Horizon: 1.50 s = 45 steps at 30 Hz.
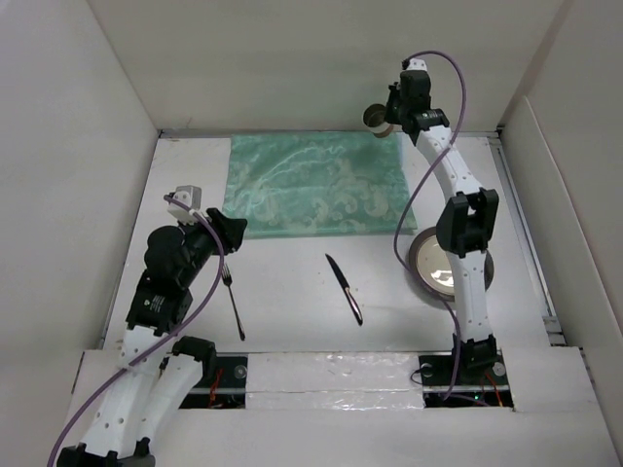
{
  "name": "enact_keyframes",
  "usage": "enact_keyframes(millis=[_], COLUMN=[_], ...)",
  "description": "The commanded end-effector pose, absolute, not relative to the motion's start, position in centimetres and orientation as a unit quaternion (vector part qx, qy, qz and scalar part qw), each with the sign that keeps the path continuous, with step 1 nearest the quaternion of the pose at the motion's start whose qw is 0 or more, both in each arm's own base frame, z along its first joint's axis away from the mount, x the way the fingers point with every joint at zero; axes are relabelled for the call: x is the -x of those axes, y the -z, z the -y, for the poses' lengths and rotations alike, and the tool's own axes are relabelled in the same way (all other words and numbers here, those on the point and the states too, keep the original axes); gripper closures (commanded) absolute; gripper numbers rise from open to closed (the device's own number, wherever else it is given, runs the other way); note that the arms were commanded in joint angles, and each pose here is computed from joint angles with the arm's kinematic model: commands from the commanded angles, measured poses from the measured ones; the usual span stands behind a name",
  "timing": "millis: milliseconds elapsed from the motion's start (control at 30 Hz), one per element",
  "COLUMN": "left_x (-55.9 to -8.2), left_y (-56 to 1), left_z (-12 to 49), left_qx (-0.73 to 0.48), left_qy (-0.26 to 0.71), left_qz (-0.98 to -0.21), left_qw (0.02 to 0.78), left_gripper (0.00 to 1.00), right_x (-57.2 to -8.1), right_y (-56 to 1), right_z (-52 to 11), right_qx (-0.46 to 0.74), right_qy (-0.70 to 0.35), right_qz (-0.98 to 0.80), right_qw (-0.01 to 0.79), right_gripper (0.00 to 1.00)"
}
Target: Set the dinner table for one person
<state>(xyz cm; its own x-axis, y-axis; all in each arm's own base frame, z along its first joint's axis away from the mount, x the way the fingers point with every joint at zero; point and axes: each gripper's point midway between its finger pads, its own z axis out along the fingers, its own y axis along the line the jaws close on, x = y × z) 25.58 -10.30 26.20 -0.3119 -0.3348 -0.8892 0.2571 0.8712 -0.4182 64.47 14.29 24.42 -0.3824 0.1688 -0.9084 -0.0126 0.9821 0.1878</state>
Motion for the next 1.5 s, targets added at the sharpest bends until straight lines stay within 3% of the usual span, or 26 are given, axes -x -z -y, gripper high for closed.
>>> enact_keyframes(millis=[0, 300, 767, 1100, 1367, 1467], left_x=[-26.0, -26.6, -26.7, -26.8, -26.8, -26.8], left_y=[-27.4, -27.1, -26.6, -26.6, -26.6, -26.5], left_z=[10.5, 10.9, 10.9, 10.8, 10.9, 10.9], left_qx=[0.016, 0.013, 0.015, 0.016, 0.016, 0.015], left_qy=[0.255, 0.257, 0.255, 0.255, 0.255, 0.255], left_qz=[-0.758, -0.764, -0.769, -0.769, -0.769, -0.769], left_qw=[0.6, 0.592, 0.585, 0.586, 0.586, 0.586], left_gripper=[0.63, 0.63, 0.63, 0.63, 0.63, 0.63], right_x=[-65.7, -67.1, -66.1, -67.2, -67.0, -66.8], right_y=[-22.6, -17.5, -24.0, -16.8, -14.2, -13.1], right_z=[-12.2, -11.1, -11.8, -11.7, -10.2, -9.4], right_qx=[-0.054, -0.085, -0.116, -0.148, -0.177, -0.187], right_qy=[-0.073, -0.15, -0.242, -0.232, -0.219, -0.227], right_qz=[-0.843, -0.85, -0.796, -0.822, -0.832, -0.836], right_qw=[0.531, 0.497, 0.542, 0.498, 0.478, 0.464], right_gripper=[1.0, 1.0, 1.0, 1.0, 1.0, 0.91])
